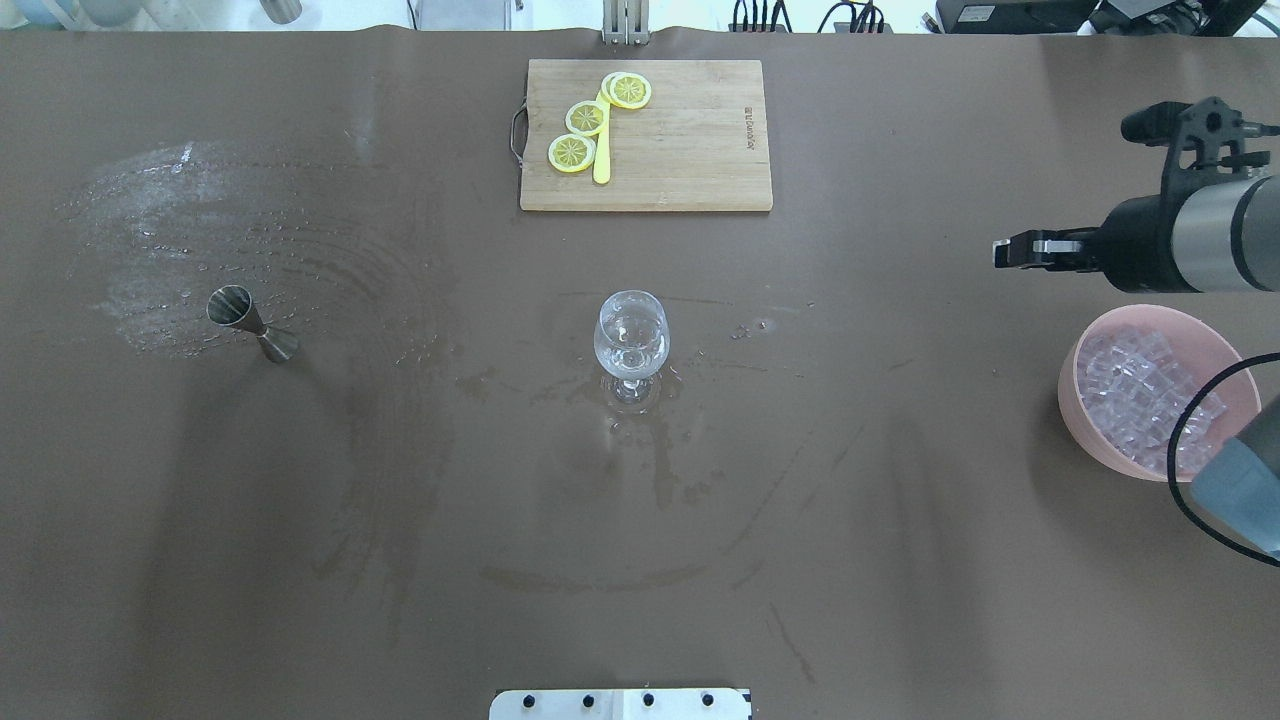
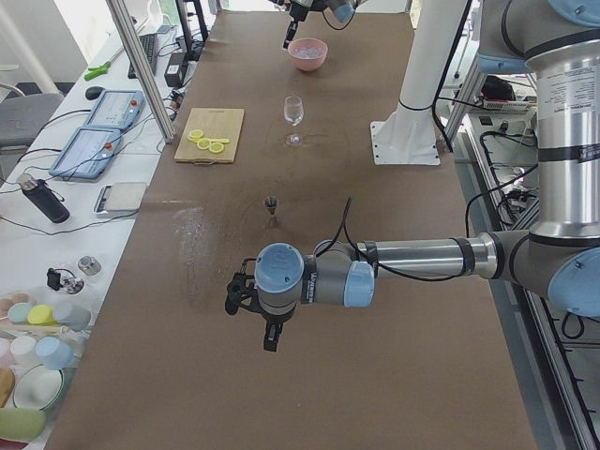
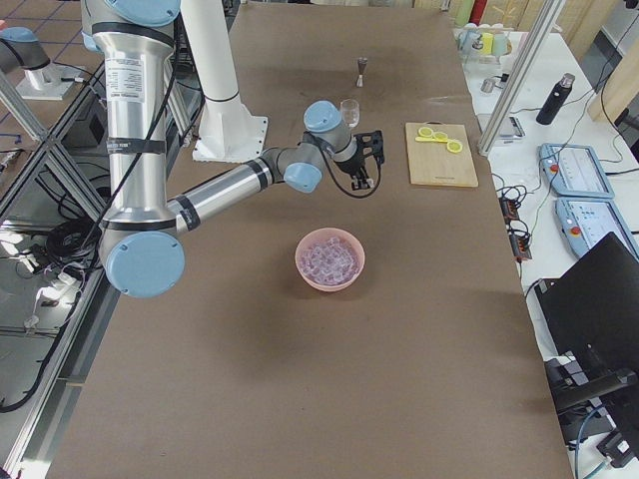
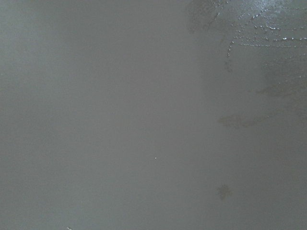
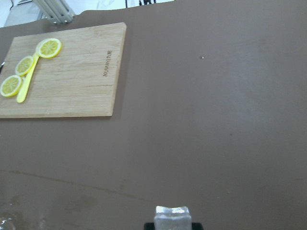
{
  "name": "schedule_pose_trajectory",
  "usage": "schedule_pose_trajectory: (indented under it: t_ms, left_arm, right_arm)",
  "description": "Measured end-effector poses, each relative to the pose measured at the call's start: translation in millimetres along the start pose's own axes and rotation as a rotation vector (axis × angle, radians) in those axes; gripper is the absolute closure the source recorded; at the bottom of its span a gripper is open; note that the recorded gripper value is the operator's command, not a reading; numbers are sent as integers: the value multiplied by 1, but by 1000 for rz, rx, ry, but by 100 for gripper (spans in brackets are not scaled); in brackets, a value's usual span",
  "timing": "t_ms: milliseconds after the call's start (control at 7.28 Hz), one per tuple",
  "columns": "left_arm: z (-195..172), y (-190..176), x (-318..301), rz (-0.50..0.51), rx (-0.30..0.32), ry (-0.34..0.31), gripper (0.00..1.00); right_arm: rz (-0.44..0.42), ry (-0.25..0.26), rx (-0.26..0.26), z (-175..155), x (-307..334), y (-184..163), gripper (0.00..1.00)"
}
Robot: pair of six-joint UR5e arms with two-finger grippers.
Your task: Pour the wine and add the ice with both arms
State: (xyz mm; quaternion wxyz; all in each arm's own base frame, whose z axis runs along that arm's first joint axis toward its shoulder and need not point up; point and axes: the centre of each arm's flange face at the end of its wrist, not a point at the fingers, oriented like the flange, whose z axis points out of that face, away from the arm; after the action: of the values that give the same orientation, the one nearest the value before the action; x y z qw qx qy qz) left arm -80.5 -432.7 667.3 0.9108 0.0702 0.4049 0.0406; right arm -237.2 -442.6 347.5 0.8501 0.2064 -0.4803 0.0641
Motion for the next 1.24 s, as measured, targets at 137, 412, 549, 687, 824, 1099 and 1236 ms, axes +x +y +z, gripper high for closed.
schedule_pose_trajectory:
  t_ms: [137,412,549,687,824,1099,1236]
  left_arm:
    - [1,0,-1,-1,-1,0,2]
    - [1,0,-1,-2,-1,2,2]
    - [1,0,0,-3,-1,3,2]
    - [0,-1,0,-4,0,4,2]
    - [0,-1,1,-4,1,4,2]
    - [-1,-1,2,-3,2,4,2]
    - [0,-2,2,-2,1,5,2]
  right_arm:
    - [4,-9,-18,6,-37,-6,100]
    - [53,25,-50,19,-127,-9,100]
    - [72,58,-62,25,-163,-3,100]
    - [94,87,-80,28,-192,5,100]
    - [123,107,-96,29,-218,13,100]
    - [178,142,-117,25,-263,25,100]
    - [201,152,-121,21,-285,31,100]
